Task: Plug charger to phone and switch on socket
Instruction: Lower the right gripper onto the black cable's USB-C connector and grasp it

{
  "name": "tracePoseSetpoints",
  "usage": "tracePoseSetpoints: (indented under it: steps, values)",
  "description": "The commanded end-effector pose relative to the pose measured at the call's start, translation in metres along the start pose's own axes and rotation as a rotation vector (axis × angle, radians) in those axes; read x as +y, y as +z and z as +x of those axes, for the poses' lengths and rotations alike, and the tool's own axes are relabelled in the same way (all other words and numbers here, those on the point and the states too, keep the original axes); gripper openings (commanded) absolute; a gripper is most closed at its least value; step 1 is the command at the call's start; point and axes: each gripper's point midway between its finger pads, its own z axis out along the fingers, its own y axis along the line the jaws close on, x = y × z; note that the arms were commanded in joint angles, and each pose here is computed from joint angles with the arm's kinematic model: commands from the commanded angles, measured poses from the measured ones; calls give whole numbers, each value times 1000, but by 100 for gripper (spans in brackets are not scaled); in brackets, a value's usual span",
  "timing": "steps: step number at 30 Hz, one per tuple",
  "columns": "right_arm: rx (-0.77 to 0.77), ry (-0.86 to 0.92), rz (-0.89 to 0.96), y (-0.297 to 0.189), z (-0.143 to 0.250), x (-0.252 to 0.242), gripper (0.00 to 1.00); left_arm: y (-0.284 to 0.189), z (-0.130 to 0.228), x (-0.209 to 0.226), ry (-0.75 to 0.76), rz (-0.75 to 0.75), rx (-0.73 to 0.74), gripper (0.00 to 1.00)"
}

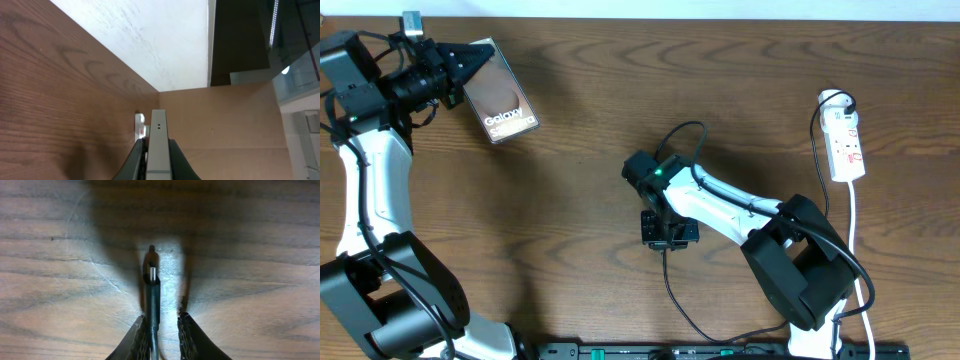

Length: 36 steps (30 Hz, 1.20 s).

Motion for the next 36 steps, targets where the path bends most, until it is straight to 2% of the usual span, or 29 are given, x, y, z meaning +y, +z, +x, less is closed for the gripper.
tracePoseSetpoints:
  steps: [1,11,16,19,25,27,31,36]
  values:
    - [-20,27,14,0,-9,-2,19,-1,4,-8,17,27,26,7]
    - [-46,44,1,-1,-19,-4,19,-1,4,-8,17,27,26,7]
    - [-46,44,2,-1,-19,-4,13,-1,4,-8,17,27,26,7]
    - [-46,45,2,-1,-19,-4,6,-1,4,-8,16,27,26,7]
    - [-45,52,2,-1,-19,-4,4,-1,4,-8,16,27,26,7]
    - [-47,56,5,-1,-19,-5,4,-1,4,-8,17,27,26,7]
    - [-55,71,11,-1,-21,-6,21,-1,4,-8,17,27,26,7]
    - [-61,80,12,-1,-22,-7,21,-1,4,-8,16,27,26,7]
